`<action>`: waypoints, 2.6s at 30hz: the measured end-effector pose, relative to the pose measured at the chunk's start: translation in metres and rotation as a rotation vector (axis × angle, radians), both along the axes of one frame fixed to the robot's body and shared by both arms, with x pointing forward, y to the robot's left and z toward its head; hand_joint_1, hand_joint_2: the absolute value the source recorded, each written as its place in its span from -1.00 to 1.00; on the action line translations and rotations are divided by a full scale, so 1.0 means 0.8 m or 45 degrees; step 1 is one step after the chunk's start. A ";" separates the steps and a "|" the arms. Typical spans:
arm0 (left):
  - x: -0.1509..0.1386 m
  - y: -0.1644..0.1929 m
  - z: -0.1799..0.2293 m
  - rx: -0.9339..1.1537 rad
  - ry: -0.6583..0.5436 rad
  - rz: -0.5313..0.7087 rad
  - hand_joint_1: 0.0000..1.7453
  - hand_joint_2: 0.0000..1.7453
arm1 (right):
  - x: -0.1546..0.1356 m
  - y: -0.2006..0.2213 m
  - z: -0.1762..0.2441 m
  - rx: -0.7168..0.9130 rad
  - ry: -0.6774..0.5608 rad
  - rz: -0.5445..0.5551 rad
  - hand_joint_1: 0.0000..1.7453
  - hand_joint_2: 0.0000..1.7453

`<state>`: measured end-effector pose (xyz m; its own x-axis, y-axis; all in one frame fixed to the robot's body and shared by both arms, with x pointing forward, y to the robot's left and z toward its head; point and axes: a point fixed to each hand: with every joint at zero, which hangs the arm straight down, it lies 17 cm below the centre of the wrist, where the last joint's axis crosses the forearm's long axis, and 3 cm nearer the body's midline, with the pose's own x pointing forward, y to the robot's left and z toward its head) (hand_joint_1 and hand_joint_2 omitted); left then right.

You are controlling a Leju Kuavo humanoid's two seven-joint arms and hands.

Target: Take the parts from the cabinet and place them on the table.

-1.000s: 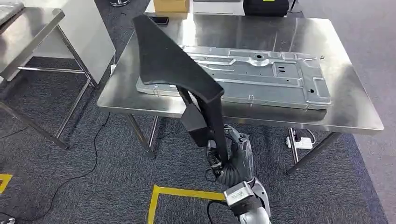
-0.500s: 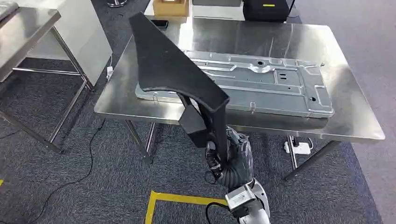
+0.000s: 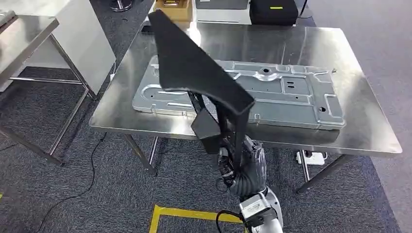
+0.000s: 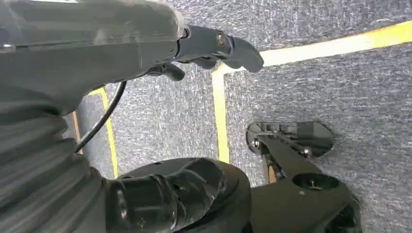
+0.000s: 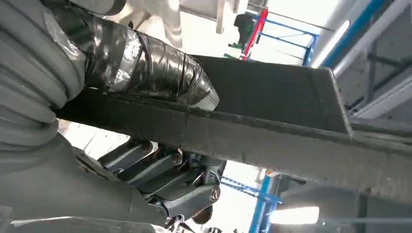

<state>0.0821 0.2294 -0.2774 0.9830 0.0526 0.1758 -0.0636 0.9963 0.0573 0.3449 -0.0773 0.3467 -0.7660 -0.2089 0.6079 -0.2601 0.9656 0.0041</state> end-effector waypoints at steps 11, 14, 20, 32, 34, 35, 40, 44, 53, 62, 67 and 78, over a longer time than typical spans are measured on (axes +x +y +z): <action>-0.003 0.000 0.000 0.002 0.004 -0.002 -1.00 1.00 | 0.003 -0.007 0.002 -0.053 -0.042 -0.122 0.94 1.00; -0.005 0.000 -0.001 0.001 0.006 -0.005 -1.00 1.00 | 0.007 -0.010 -0.001 -0.075 -0.037 -0.178 0.94 1.00; -0.004 -0.006 0.000 -0.007 0.002 -0.009 -1.00 1.00 | 0.015 -0.016 -0.004 -0.087 -0.029 -0.247 0.94 1.00; 0.001 -0.008 0.001 -0.008 -0.006 -0.014 -1.00 1.00 | 0.022 -0.025 0.000 -0.104 -0.048 -0.321 0.94 1.00; 0.002 -0.008 0.001 -0.007 -0.008 -0.025 -1.00 1.00 | 0.020 -0.030 0.009 -0.143 -0.111 -0.419 0.94 1.00; 0.003 -0.008 0.001 -0.007 -0.009 -0.028 -1.00 1.00 | 0.017 -0.033 0.013 -0.187 -0.165 -0.510 0.94 1.00; 0.003 -0.009 0.001 -0.009 -0.005 -0.049 -1.00 1.00 | -0.007 -0.017 0.029 -0.399 -0.430 -0.795 0.94 1.00; 0.003 -0.011 0.001 -0.013 -0.004 -0.066 -1.00 1.00 | -0.020 0.000 0.034 -0.511 -0.582 -0.884 0.94 1.00; 0.004 -0.016 0.002 -0.021 -0.016 -0.095 -1.00 1.00 | -0.014 -0.008 0.032 -0.705 -0.722 -1.080 0.94 1.00; 0.019 -0.023 0.005 -0.035 -0.056 -0.149 -1.00 1.00 | 0.018 0.005 0.022 -0.944 -0.733 -1.210 0.94 1.00; 0.023 -0.024 0.006 -0.039 -0.067 -0.163 -1.00 1.00 | 0.051 0.004 0.011 -1.009 -0.614 -1.266 0.94 1.00; 0.021 -0.028 0.006 -0.045 -0.059 -0.188 -1.00 1.00 | 0.100 -0.011 0.003 -1.000 -0.346 -1.348 0.94 1.00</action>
